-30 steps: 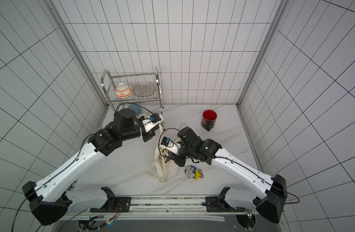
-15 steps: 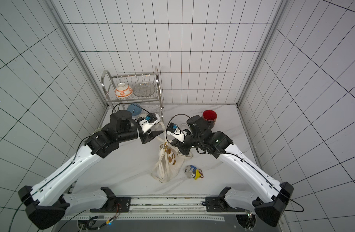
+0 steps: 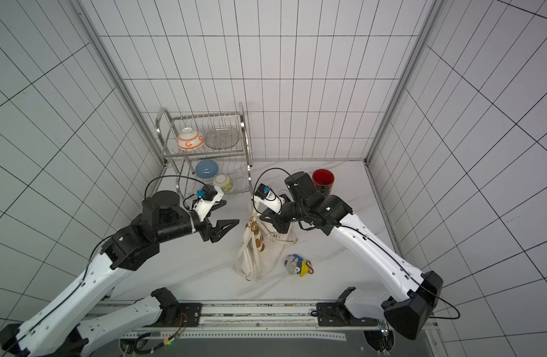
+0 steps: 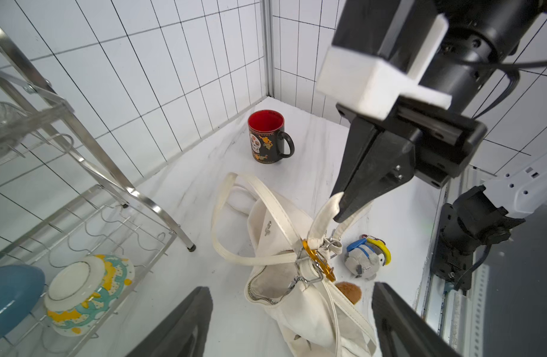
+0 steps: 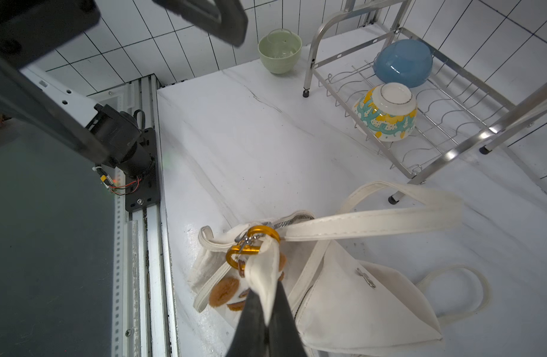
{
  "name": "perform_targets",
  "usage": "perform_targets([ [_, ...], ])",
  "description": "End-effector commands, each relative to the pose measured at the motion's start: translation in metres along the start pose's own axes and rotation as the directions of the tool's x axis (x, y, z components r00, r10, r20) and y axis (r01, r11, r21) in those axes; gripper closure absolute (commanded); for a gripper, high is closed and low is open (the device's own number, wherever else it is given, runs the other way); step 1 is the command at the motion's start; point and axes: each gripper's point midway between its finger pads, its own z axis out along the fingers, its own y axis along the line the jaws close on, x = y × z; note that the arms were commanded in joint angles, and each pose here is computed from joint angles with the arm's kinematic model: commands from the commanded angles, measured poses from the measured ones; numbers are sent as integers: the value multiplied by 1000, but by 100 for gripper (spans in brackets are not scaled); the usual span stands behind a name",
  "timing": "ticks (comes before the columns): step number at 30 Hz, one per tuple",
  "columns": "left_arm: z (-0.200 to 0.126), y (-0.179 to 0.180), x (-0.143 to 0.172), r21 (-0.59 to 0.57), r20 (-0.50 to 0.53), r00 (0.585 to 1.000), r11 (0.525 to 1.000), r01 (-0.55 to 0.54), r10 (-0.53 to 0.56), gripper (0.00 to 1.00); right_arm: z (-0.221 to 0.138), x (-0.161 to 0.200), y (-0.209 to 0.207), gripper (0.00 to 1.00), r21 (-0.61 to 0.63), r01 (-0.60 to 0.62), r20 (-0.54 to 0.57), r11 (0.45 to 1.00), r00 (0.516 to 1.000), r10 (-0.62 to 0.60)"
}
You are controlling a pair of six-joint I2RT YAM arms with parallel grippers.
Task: Remove the decoration from the bag
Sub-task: Adjust the bag at the center of the board.
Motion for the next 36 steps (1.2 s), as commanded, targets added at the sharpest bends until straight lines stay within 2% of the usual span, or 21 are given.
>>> perform_targets([
  [1, 15, -8, 23, 40, -12, 998, 997, 63, -62, 17, -7, -25, 0, 100, -9, 23, 82, 1000, 996, -22],
  [11, 55, -21, 34, 99, 33, 995, 991, 88, -92, 19, -10, -35, 2, 100, -20, 8, 123, 1000, 992, -5],
  [15, 68, -24, 49, 100, -16, 997, 991, 83, -82, 22, -9, -36, 1, 100, -19, 4, 125, 1000, 992, -1],
  [21, 79, -26, 80, 116, -99, 993, 990, 80, -69, 36, -10, -35, -2, 100, -8, -3, 127, 1000, 992, 4],
  [27, 82, -17, 96, 64, -133, 990, 996, 59, -50, 61, -13, -36, -5, 100, -6, -25, 148, 1000, 989, 26],
  [31, 81, -6, 91, 3, -135, 990, 999, 39, -38, 79, -14, -32, -4, 100, -17, -44, 152, 999, 987, 46],
  [36, 74, -5, 75, -2, -95, 995, 1000, -13, 13, 99, -13, -20, -12, 100, -17, -98, 155, 995, 983, 100],
])
